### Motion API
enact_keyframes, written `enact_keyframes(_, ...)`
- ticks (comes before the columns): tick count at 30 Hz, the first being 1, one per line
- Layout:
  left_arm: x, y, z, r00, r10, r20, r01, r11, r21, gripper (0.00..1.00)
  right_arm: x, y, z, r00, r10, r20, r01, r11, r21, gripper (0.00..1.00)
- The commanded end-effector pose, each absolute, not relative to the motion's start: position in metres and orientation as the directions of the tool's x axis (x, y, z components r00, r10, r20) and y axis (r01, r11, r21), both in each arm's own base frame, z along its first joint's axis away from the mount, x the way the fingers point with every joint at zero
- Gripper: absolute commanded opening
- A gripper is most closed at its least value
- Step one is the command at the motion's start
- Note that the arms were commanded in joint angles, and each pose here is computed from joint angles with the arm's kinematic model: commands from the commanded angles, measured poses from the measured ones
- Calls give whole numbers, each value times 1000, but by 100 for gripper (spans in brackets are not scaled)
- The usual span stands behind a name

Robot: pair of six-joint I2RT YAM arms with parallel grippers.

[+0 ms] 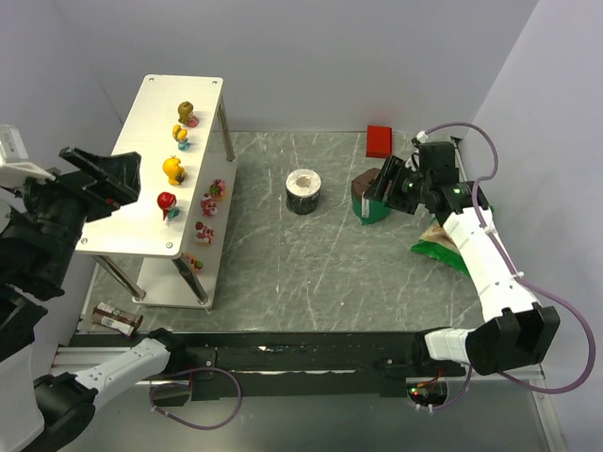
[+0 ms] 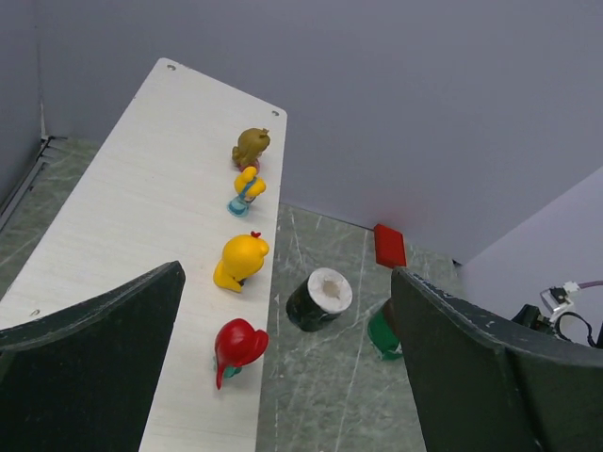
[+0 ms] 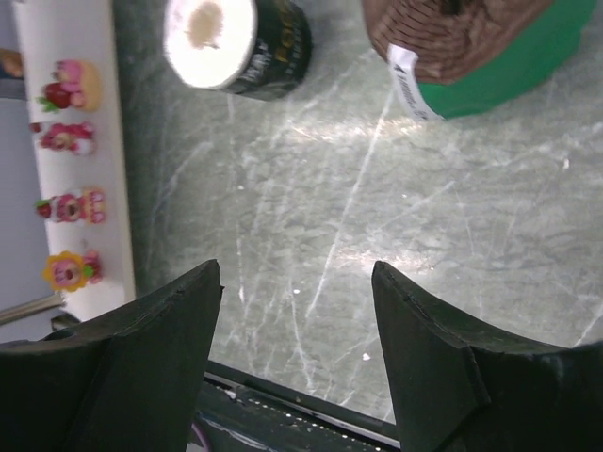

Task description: Place and organize the plastic toys onto the shelf

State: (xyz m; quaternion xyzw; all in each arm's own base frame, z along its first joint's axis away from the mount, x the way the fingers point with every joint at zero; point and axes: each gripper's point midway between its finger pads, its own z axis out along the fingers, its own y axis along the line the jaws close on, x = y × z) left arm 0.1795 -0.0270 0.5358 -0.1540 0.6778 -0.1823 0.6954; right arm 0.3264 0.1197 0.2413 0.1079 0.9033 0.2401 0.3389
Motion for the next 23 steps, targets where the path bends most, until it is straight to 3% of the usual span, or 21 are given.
enact_keyframes(1,196,-41,539,-2,-467,-884,63,883,-466,96,319,124,296,-677,335,-655,-85,849,522,73)
enact_keyframes(11,187,-40,530,-36,-486,-873,57,871,-488,96,283,136,349,-681,297,-669,-220,789,574,78)
enact_keyframes(23,180,-34,523,-33,-498,-867,46,865,-499,96,265,135,352,-682,332,-652,-221,756,616,82)
